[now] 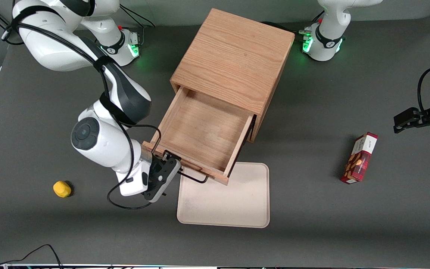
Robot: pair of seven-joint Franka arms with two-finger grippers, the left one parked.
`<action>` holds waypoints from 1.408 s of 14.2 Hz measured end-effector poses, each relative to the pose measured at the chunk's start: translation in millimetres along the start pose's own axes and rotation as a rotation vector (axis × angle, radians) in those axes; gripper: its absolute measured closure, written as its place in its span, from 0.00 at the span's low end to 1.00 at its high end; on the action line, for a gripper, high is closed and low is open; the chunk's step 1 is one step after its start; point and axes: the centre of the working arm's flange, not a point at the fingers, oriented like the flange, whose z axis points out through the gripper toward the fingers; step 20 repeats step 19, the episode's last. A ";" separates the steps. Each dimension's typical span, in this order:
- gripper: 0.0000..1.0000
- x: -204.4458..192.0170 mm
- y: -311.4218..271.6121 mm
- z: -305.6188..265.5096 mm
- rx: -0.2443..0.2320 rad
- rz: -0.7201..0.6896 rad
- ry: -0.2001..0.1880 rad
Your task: Open upper drawer
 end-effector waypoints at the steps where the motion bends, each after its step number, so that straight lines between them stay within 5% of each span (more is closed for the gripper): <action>1: 0.00 4.6 -9.6 -21.2 -0.003 0.082 0.000; 4: 0.00 -0.4 -45.0 -114.8 -0.075 0.221 -0.071; 5: 0.00 -24.6 -44.7 -176.1 -0.176 0.267 -0.108; 7: 0.00 -62.8 -28.3 -223.6 -0.295 0.339 -0.130; 9: 0.00 -107.8 -19.9 -261.6 -0.396 0.464 -0.138; 11: 0.00 -154.7 -18.1 -293.3 -0.457 0.604 -0.092; 13: 0.00 -206.8 -10.0 -316.0 -0.461 0.710 -0.040; 16: 0.00 -272.1 27.8 -343.6 -0.450 0.797 -0.013; 20: 0.00 -296.0 57.9 -361.1 -0.395 0.849 0.025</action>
